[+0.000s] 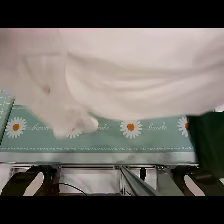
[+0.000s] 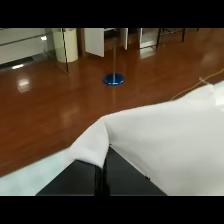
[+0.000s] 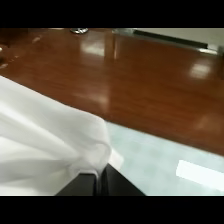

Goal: Fold the shirts.

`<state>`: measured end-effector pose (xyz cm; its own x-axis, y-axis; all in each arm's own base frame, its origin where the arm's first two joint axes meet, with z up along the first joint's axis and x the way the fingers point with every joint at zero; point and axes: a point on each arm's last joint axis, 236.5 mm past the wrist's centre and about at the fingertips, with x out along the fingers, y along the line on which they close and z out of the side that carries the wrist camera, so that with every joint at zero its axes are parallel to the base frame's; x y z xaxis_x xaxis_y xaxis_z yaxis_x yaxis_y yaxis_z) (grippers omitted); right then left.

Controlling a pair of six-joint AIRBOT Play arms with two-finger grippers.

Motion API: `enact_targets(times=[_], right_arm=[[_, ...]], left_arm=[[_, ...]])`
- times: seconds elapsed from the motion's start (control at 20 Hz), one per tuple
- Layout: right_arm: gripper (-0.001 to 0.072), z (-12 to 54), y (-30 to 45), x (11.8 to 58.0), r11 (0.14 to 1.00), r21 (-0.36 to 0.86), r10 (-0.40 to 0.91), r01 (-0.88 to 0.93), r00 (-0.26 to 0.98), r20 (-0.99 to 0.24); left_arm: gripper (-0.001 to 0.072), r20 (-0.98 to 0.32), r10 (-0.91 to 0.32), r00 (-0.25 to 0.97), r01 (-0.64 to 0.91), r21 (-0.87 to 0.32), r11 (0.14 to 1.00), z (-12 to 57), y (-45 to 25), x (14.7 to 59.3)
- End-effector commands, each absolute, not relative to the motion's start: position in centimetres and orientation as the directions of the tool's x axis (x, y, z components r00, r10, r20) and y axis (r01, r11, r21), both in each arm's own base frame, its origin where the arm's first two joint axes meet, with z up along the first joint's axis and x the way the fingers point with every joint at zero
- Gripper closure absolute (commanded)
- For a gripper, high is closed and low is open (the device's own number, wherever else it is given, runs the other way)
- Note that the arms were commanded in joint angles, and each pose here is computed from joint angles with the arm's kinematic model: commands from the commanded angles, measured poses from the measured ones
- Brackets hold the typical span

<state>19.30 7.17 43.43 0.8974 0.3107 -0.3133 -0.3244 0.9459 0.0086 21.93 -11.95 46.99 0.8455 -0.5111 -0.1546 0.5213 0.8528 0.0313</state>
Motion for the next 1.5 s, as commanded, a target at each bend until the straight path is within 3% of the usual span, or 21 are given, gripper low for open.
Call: enact_targets(times=[0.0, 0.15, 0.4, 0.65, 0.85, 0.9, 0.95, 1.0, 1.05, 1.15, 1.3, 1.45], right_arm=[[0.0688, 39.6, 5.9, 17.3, 0.964, 0.057, 0.261, -0.26, 0.877, -0.403], [0.0688, 33.6, 6.9, 19.9, 0.957, 0.119, 0.288, -0.266, 0.795, -0.534], [0.0688, 22.0, 8.7, 28.6, 0.948, 0.232, 0.319, -0.218, 0.665, -0.676], [0.0688, 12.2, 6.7, 38.3, 0.966, 0.245, 0.247, -0.081, 0.564, -0.788], [0.0688, 5.8, 5.3, 44.2, 0.888, 0.455, 0.371, 0.065, 0.482, -0.793], [0.0688, 4.8, 5.6, 45.2, 0.857, 0.508, 0.415, 0.086, 0.469, -0.78], [0.0685, 3.9, 5.9, 46.1, 0.82, 0.561, 0.458, 0.111, 0.462, -0.76], [0.0594, 3.3, 6.0, 47.0, 0.789, 0.601, 0.486, 0.128, 0.468, -0.738], [0.0329, 2.9, 5.7, 47.6, 0.76, 0.631, 0.501, 0.154, 0.479, -0.721], [0.03, 2.9, 3.8, 47.8, 0.745, 0.643, 0.5, 0.178, 0.488, -0.715], [0.0301, 4.6, -1.1, 44.5, 0.763, 0.627, 0.517, 0.158, 0.435, -0.738], [0.0306, 3.1, -6.6, 37.9, 0.832, 0.506, 0.421, 0.227, 0.335, -0.843]], left_arm=[[0.0692, -0.246, -0.483, 0.84, 0.502, 0.016, 0.865, 43.2, -11.4, 19.6], [0.0692, -0.404, -0.52, 0.753, 0.507, -0.148, 0.849, 35.5, -11.9, 23.4], [0.0691, -0.463, -0.584, 0.667, 0.415, -0.42, 0.807, 23.1, -12.6, 33.3], [0.0691, -0.552, -0.548, 0.629, 0.306, -0.472, 0.827, 13.6, -13.1, 43.6], [0.0692, -0.626, -0.572, 0.529, 0.246, -0.532, 0.81, 7.6, -14.9, 48.0], [0.068, -0.645, -0.584, 0.492, 0.224, -0.555, 0.801, 6.2, -15.6, 48.1], [0.0517, -0.665, -0.597, 0.448, 0.216, -0.568, 0.795, 4.7, -16.4, 47.8], [0.0195, -0.683, -0.609, 0.404, 0.213, -0.577, 0.789, 3.4, -17.0, 47.2], [0.0197, -0.708, -0.616, 0.346, 0.211, -0.581, 0.786, 2.2, -17.3, 46.2], [0.0197, -0.799, -0.555, 0.231, 0.229, -0.51, 0.829, 0.5, -14.7, 43.8], [0.0197, -0.938, -0.345, 0.009, 0.174, -0.339, 0.925, -1.0, -5.6, 37.9], [0.0197, -0.909, -0.415, 0.034, -0.041, -0.416, 0.908, -1.1, -2.2, 34.0]])
